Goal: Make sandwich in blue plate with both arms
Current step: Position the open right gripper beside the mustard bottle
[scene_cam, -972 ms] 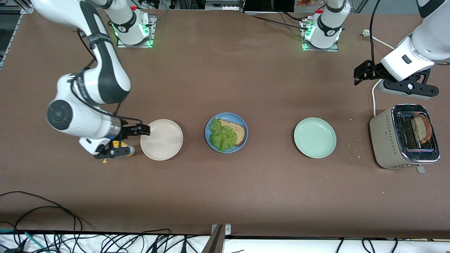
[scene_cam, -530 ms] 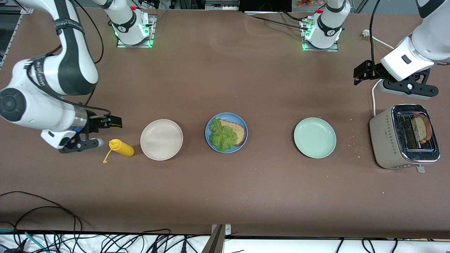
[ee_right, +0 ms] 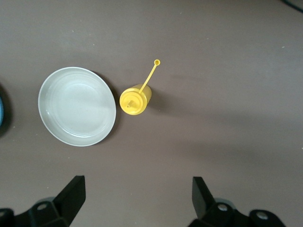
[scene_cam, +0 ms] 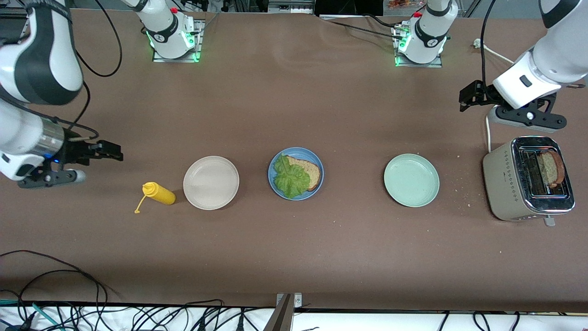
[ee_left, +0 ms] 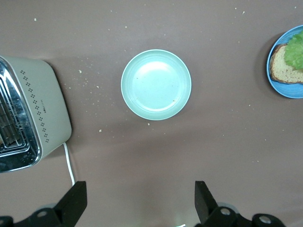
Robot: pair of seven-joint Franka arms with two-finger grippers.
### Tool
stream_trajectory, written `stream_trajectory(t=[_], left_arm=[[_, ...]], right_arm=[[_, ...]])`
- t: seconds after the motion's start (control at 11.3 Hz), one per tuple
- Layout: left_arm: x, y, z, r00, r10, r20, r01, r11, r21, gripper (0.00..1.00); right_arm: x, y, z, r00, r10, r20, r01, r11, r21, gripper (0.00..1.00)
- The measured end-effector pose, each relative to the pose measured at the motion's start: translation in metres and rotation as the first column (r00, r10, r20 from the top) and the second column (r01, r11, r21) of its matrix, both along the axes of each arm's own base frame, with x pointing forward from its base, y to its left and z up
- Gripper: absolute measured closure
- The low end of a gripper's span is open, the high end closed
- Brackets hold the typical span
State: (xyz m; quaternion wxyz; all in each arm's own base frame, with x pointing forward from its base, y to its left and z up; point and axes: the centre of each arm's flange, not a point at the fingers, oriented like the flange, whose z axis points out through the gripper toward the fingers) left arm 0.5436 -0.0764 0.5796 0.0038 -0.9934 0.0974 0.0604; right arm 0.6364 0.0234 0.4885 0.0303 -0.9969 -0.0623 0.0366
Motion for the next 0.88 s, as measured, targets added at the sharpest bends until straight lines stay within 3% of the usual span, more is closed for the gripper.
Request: stream_trajectory(t=[0.44, 0.71, 0.88], left_arm=[[0.0, 0.019, 0.027, 0.999, 0.034, 0.011, -0.034, 0.999, -0.002, 0.0], [-0.001, 0.016, 0.037, 0.999, 0.03, 0.023, -0.03, 1.0, -0.003, 0.0], [-0.001, 0.014, 0.037, 0.999, 0.026, 0.023, -0.026, 1.0, -0.003, 0.0]], right_arm=[[-0.039, -0.01, 0.062, 0.997, -0.016, 0.073, 0.016, 1.0, -0.005, 0.0], [-0.055, -0.012, 0.073, 0.997, -0.008, 0.083, 0.008, 1.0, 0.002, 0.0], [-0.061, -0.011, 0.07, 0.994, 0.072, 0.079, -0.072, 0.997, 0.004, 0.0]])
